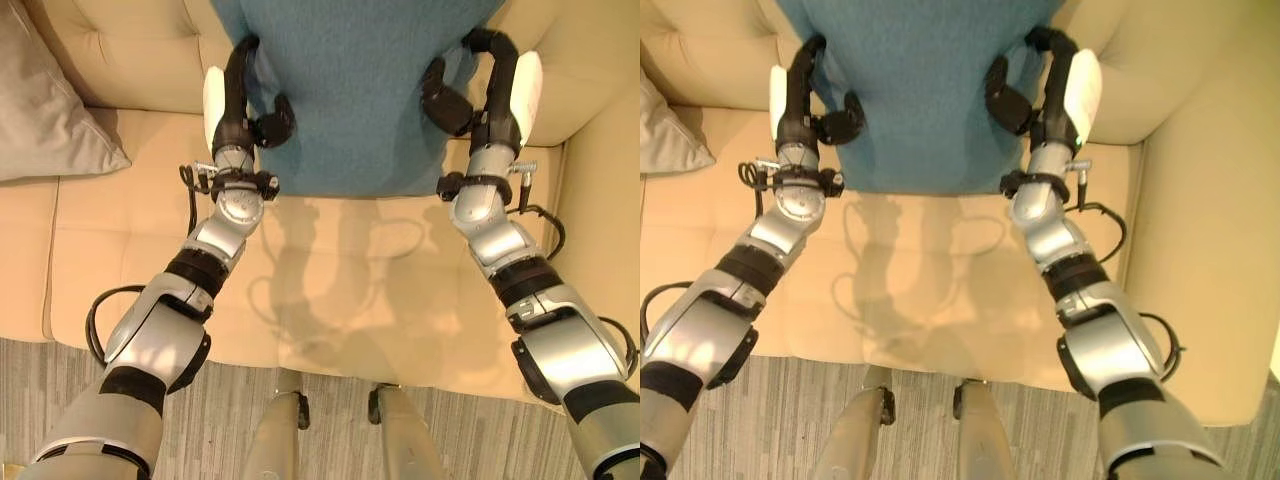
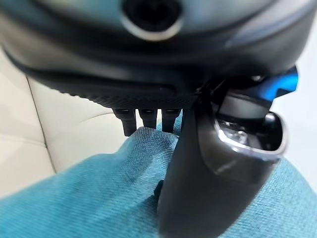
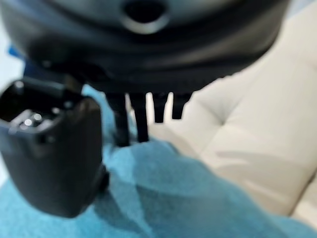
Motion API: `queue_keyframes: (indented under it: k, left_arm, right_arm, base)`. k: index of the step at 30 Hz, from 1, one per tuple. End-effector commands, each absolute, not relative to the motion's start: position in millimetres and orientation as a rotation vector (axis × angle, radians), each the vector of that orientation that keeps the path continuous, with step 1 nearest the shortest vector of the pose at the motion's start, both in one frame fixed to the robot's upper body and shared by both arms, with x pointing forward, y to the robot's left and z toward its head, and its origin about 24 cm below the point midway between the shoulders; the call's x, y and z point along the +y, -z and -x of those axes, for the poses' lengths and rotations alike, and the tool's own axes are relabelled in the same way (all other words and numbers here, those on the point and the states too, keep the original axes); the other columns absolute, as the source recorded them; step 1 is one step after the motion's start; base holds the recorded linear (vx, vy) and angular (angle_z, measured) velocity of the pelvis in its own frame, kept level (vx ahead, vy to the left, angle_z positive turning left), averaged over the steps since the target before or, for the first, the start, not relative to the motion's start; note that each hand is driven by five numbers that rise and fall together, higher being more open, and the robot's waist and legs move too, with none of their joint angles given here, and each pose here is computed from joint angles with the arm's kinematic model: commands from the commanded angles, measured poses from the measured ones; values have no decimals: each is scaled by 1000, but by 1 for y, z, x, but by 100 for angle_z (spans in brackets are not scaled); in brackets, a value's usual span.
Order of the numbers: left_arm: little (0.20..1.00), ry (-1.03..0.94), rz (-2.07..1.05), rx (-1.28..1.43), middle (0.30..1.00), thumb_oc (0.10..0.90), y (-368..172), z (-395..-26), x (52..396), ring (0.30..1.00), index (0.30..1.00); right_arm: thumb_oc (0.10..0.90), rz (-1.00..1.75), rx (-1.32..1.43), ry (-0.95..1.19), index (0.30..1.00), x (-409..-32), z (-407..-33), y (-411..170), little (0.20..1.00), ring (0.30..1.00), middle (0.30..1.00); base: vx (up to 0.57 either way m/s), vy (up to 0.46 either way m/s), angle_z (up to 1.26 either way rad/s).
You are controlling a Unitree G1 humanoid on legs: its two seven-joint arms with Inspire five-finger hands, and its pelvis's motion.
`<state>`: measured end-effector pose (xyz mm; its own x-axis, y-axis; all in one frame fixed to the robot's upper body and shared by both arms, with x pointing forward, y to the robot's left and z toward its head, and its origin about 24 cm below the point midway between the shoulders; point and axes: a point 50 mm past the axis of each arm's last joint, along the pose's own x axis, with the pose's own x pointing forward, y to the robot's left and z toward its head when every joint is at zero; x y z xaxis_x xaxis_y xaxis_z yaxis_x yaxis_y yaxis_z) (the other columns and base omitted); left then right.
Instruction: Pick up all the scattered cushions and arrange them neatly on the sofa.
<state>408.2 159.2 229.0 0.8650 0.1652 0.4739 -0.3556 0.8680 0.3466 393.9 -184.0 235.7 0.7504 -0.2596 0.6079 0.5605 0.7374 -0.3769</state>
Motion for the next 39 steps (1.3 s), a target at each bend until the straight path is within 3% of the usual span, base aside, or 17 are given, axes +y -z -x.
queue_keyframes:
  k: [1, 9, 15, 21, 24, 26, 31, 39]
  left_arm:
    - [900, -281, -471, -600, 900, 800, -272, -406, 156, 900, 900]
    - [900, -339, -402, -475, 900, 800, -217, -390, 209, 900, 900]
    - [900, -350, -279, -352, 900, 800, -154, -364, 226, 900, 900]
    - [900, -354, -169, 7, 900, 800, -29, -289, 240, 900, 900]
    - [900, -259, -247, 410, 900, 800, 62, -219, 234, 900, 900]
    - [900, -238, -258, 452, 900, 800, 69, -212, 233, 900, 900]
    - [900, -233, -270, 760, 900, 800, 122, -152, 228, 900, 900]
    - [900, -229, -299, 897, 900, 800, 141, -131, 221, 900, 900]
  right_arm:
    - [800, 537, -771, 435, 900, -164, -386, -282, 900, 900, 900]
    - [800, 563, -698, 421, 900, -201, -368, -246, 900, 900, 900]
    - [800, 595, -545, 397, 900, -233, -347, -193, 900, 900, 900]
    - [800, 670, -158, 329, 900, -268, -294, -82, 900, 900, 900]
    - [800, 694, 176, 279, 900, -276, -250, 0, 900, 900, 900]
    - [800, 699, 216, 267, 900, -277, -245, 9, 900, 900, 900]
    - [800, 710, 504, 220, 900, -276, -203, 68, 900, 900, 900]
    - [800, 703, 622, 215, 900, -274, -192, 88, 900, 900, 900]
  base:
    - [-30, -3, -16]
    - [-14, -3, -6]
    - [-9, -7, 9]
    - [-8, -21, 10]
    - [-28, -22, 0]
    - [-28, -26, -3]
    - [-22, -140, -1]
    - [-191, -96, 13]
